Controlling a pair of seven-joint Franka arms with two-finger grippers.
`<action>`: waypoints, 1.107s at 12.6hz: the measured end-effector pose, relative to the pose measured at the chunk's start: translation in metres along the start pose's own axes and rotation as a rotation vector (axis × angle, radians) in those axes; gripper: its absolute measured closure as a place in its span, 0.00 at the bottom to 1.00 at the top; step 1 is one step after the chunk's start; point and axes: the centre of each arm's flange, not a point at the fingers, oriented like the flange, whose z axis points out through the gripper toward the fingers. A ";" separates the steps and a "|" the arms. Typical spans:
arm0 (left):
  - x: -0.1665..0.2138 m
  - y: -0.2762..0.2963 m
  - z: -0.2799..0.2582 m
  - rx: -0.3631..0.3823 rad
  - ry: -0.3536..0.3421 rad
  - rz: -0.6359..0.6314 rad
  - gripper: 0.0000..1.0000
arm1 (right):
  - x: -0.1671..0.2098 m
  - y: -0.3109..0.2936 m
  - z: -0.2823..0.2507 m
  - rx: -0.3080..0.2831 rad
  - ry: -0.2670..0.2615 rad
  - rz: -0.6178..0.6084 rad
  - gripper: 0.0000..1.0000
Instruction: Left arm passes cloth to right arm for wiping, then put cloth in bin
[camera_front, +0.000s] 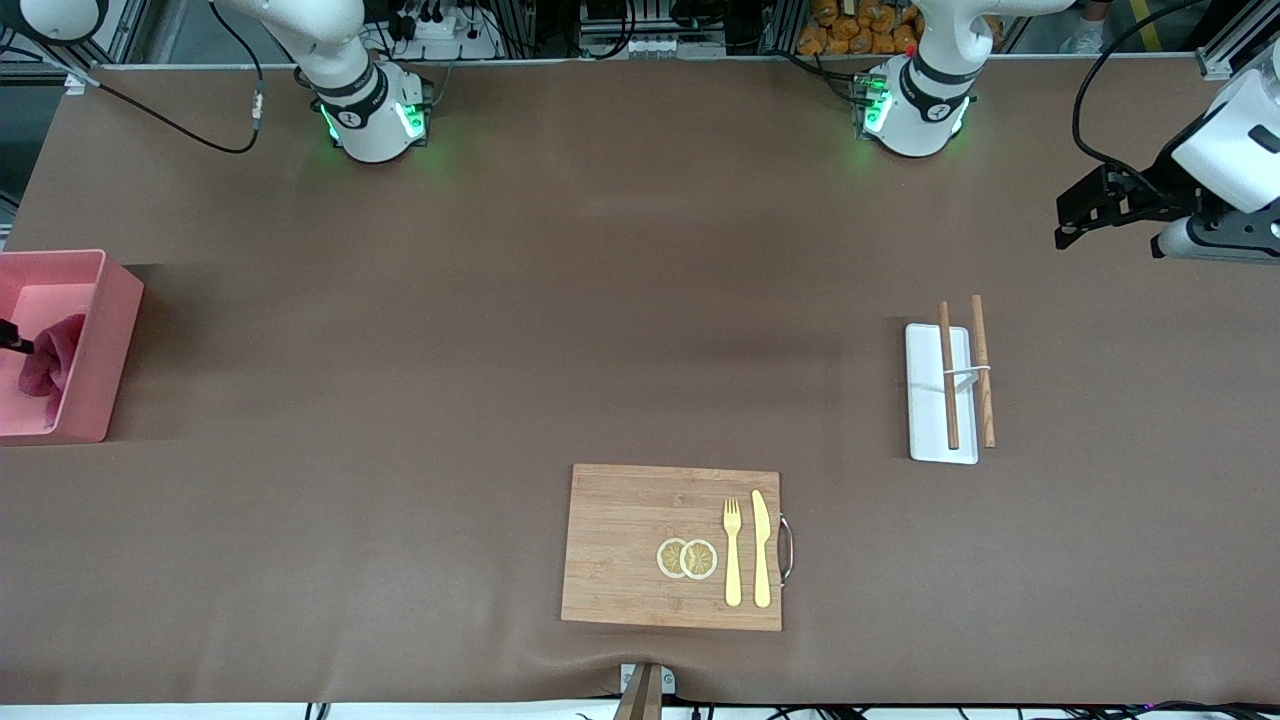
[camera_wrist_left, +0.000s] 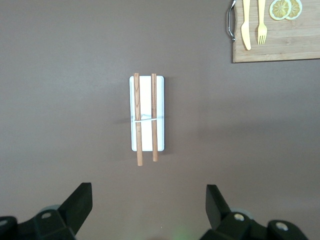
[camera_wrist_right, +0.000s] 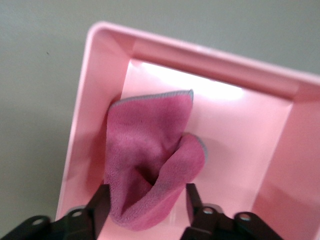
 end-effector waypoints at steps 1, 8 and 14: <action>0.000 0.000 0.000 0.000 0.000 0.000 0.00 | 0.006 -0.009 -0.023 0.013 -0.001 -0.021 0.12; 0.000 0.001 0.000 0.000 0.000 0.001 0.00 | 0.108 -0.173 -0.140 0.102 -0.139 0.176 0.00; 0.000 0.001 0.000 0.000 0.000 0.001 0.00 | 0.223 -0.356 -0.133 0.117 -0.211 0.419 0.00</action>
